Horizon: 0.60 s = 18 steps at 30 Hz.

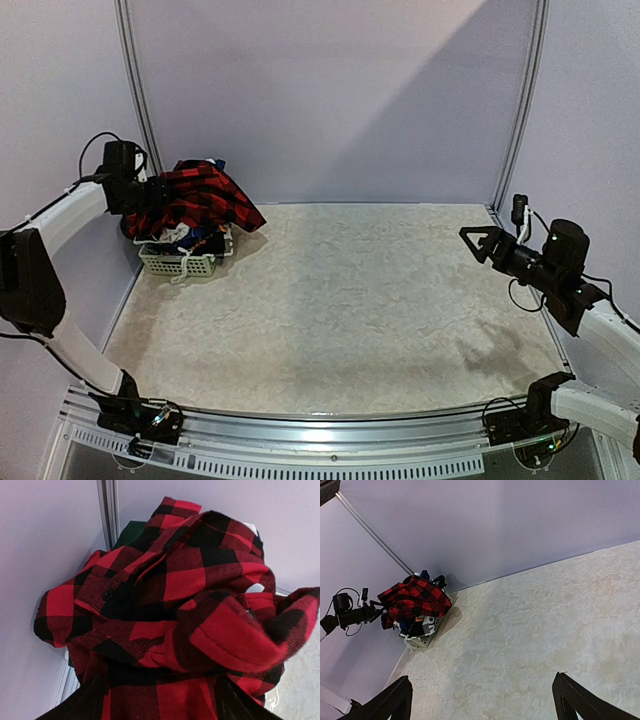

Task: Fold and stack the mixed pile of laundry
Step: Pick up the crumpled shirt from the bin.

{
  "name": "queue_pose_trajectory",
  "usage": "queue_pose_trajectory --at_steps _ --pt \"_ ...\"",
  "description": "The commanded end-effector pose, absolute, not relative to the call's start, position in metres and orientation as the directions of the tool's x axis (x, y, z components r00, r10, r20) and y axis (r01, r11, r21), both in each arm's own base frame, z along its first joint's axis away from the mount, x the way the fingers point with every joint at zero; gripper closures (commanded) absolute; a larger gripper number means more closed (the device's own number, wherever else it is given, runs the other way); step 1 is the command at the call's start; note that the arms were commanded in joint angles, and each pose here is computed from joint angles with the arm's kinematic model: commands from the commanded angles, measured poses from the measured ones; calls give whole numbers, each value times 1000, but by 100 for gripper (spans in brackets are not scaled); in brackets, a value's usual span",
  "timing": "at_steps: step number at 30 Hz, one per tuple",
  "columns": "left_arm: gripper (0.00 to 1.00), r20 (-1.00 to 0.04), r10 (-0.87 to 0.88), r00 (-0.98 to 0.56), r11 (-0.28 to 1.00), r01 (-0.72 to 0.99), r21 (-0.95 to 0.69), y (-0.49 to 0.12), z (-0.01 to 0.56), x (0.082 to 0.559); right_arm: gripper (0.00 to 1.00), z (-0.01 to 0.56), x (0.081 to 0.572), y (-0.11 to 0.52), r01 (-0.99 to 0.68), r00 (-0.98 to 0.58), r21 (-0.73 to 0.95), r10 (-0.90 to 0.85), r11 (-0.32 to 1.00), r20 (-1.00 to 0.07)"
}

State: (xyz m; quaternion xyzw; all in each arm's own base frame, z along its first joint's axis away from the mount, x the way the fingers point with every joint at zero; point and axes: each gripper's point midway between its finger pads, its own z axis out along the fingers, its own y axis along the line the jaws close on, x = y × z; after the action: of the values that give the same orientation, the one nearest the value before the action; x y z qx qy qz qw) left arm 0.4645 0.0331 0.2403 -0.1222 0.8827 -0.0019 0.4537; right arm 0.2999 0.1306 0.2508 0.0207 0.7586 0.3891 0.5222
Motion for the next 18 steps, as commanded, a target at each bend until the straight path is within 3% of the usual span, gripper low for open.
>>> queue_pose_trajectory --at_steps 1,8,18 --pt "24 -808 -223 -545 975 -142 -173 25 242 484 1 247 298 137 -390 -474 622 431 679 -768" --pt "28 -817 -223 -532 974 -77 -215 14 245 506 1 241 301 142 -385 -499 633 425 672 -755" --pt "9 -842 -167 -513 983 -153 -102 34 269 496 1 242 298 145 -387 -505 633 421 670 -754"
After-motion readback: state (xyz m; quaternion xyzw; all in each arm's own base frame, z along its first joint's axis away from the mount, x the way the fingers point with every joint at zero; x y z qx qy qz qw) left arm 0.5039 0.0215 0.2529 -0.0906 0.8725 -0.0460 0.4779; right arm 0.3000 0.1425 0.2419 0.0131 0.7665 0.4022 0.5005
